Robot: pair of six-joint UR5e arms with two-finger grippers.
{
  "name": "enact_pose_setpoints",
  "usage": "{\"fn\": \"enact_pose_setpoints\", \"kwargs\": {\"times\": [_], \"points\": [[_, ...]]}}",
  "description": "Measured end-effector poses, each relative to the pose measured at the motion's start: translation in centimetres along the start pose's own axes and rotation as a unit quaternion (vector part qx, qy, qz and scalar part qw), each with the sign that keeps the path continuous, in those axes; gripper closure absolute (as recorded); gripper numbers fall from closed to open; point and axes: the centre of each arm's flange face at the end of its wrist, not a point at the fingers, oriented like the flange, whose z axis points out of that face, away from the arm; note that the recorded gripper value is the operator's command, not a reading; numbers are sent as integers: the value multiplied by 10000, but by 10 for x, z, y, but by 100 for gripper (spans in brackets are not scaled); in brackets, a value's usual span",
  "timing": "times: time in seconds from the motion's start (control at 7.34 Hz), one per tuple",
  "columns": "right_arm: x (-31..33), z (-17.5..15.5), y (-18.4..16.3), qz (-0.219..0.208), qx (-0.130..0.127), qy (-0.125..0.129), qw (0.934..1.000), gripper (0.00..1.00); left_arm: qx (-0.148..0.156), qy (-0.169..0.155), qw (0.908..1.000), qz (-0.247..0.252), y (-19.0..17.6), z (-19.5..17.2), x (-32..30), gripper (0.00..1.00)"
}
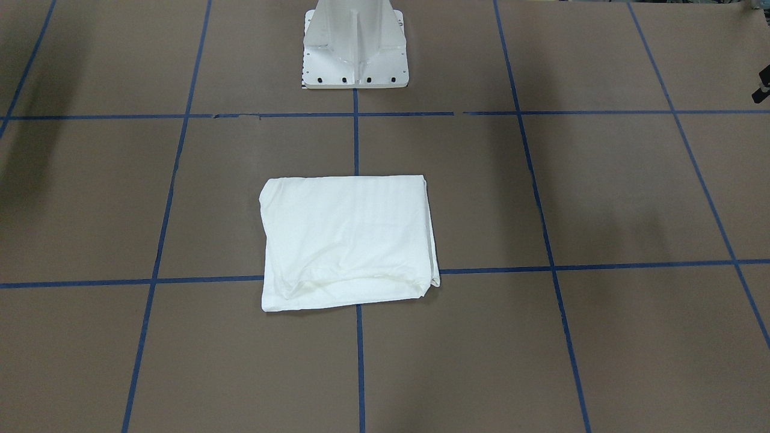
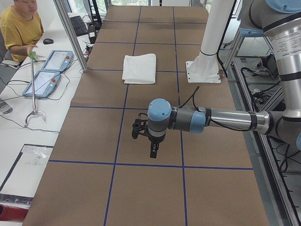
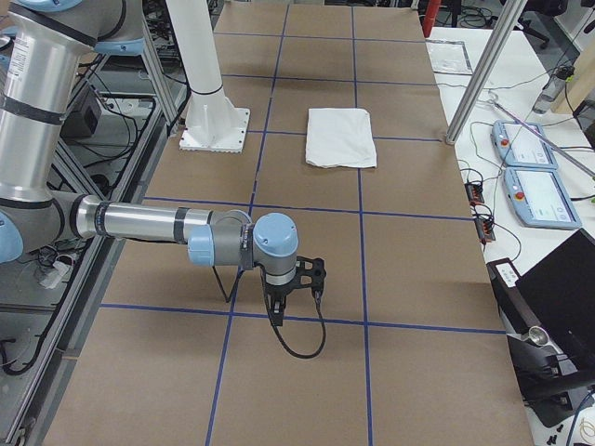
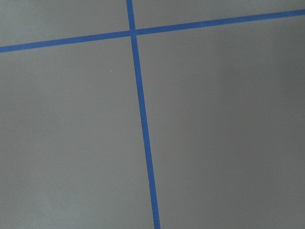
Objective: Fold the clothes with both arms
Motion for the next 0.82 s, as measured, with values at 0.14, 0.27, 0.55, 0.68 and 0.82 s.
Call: {"fn": "enact_pose_setpoints", "kwargs": {"times": [0.14,0.27,0.55,0.68,0.82], "points": [[0,0,0,3,-1,0,10000,0,0,-2,10000,-1,0,0,0,0],[1,1,0,8,-5,1,10000,0,-1,-2,10000,-3,0,0,0,0],[1,1,0,14,-13,1,10000,0,0,-5,10000,-2,0,0,0,0],[2,2,0,13,-16,3,10000,0,4,-7,10000,2,0,0,0,0],[2,2,0,15,-19,8,10000,0,8,-9,10000,6,0,-1,0,0]]}}
